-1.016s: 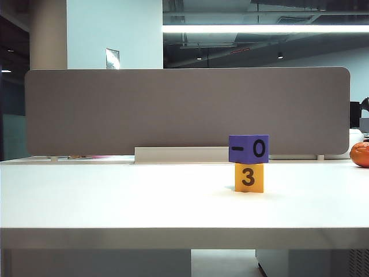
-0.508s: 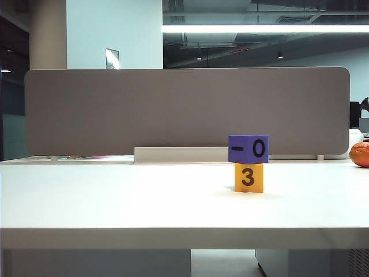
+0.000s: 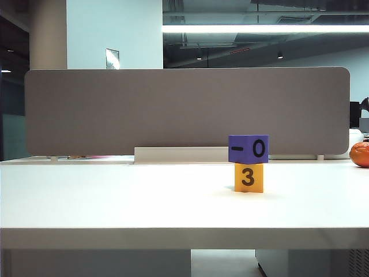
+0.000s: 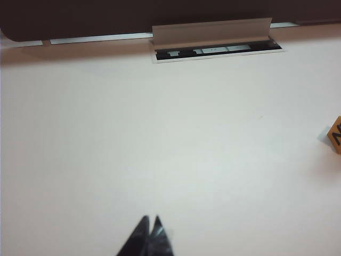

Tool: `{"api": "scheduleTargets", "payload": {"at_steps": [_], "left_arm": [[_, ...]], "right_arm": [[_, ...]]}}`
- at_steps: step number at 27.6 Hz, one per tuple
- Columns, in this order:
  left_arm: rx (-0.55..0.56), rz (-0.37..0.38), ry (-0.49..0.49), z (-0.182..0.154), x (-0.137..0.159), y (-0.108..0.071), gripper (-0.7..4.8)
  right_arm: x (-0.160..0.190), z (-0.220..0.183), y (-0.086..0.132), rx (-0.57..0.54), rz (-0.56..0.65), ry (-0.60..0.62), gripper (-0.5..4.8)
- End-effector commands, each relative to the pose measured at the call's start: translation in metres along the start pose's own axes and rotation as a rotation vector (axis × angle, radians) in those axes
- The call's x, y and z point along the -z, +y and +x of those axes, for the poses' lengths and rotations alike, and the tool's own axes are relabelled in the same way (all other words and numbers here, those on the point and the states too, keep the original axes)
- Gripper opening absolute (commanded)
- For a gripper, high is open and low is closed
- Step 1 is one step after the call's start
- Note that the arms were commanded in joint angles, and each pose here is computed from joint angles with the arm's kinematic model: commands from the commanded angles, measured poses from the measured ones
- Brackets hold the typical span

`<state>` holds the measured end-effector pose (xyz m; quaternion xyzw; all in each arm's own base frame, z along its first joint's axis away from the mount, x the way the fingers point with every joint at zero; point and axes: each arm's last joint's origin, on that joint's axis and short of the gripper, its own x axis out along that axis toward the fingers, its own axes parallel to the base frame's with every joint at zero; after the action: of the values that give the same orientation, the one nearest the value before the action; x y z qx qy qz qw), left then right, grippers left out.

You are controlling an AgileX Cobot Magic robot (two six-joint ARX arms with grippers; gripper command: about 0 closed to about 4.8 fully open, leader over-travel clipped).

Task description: Stack one letter block on top of another letter block.

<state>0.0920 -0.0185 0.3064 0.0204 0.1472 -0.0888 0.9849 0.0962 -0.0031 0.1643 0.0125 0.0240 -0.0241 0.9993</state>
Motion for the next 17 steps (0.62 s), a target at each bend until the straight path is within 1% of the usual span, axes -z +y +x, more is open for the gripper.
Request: {"api": "scheduleTargets", "payload": {"at_steps": [1,3,5,8,11,14,17], "left_arm": [[-0.036,0.065,-0.023,0.000,-0.003,0.001,-0.06],[-0.061,0.075,-0.028,0.002,-0.002,0.002,-0.06],[-0.087,0.066,-0.061,0.003,-0.001,0.003,-0.06],[-0.119,0.052,-0.140,0.012,0.004,0.006,-0.06],[-0.129,0.010,-0.211,0.022,0.013,0.010,-0.06],[-0.139,-0.014,-0.233,0.032,0.027,0.016,-0.06],[-0.140,-0.039,-0.231,0.039,0.042,0.023,-0.06]], "right_arm": [[-0.003,-0.001,0.000,0.002,-0.003,-0.021,-0.05],[-0.003,-0.001,0.000,0.002,-0.003,-0.021,-0.05],[-0.003,-0.001,0.000,0.002,-0.003,-0.021,-0.05],[-0.003,-0.001,0.000,0.002,-0.003,-0.019,-0.05],[-0.003,-0.001,0.000,0.002,-0.003,-0.021,-0.05],[-0.003,-0.001,0.000,0.002,-0.003,-0.021,-0.05],[-0.003,-0.001,0.000,0.002,-0.003,-0.021,-0.05]]}}
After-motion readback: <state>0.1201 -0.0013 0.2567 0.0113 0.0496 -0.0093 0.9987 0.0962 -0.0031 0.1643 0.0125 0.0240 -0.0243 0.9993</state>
